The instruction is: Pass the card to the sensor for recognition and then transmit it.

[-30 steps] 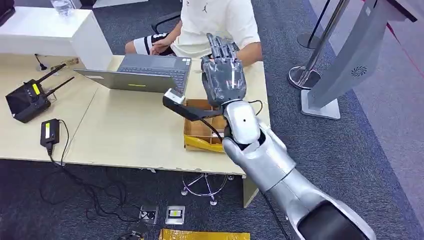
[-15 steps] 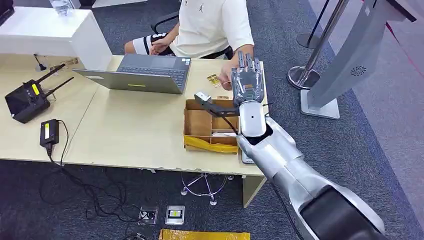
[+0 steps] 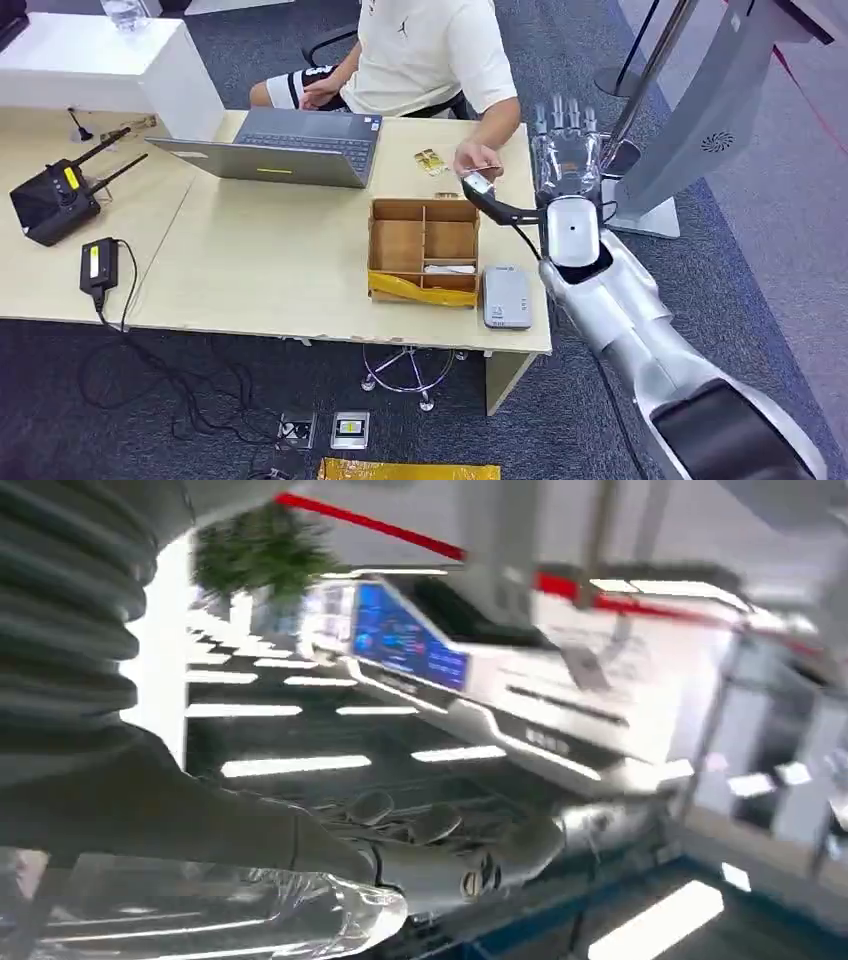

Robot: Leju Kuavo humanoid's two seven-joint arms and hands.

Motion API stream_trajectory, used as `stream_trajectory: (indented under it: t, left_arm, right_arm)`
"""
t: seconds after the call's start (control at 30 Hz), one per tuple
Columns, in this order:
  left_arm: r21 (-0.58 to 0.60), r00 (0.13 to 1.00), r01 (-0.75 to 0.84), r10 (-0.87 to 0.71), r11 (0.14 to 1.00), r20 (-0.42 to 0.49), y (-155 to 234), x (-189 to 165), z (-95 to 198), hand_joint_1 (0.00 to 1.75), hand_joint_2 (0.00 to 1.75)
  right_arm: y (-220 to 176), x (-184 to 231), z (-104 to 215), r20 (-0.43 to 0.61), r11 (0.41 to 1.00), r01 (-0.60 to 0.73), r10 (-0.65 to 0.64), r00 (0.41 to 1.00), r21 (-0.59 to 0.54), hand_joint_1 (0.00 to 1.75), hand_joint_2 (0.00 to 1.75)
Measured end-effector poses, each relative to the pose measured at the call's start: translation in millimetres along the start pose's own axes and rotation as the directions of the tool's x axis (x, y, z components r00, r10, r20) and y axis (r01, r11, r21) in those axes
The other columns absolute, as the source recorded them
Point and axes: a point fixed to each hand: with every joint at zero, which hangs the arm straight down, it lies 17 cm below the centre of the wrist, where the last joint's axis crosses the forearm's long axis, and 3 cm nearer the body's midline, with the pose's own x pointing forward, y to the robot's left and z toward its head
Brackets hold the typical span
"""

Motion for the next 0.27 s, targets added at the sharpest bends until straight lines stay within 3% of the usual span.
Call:
stream_trajectory:
  t: [0.1,0.2,0.27]
  left_arm:
    - [0.005,0.999,-0.037,0.037,0.999,-0.006,-8,-14,1,0.0,1.75]
    - [0.02,0.995,-0.097,0.097,0.995,-0.027,-15,-30,1,0.0,1.75]
    - [0.033,0.986,-0.155,0.157,0.987,-0.055,-16,-38,2,0.0,1.75]
  right_arm:
    - [49,-63,20,-0.109,0.995,0.003,0.007,0.994,0.095,0.0,1.75]
    - [95,-130,48,-0.25,0.983,0.113,-0.075,0.965,0.142,0.0,1.75]
    - [127,-170,73,-0.368,0.956,0.251,-0.18,0.912,0.153,0.0,1.75]
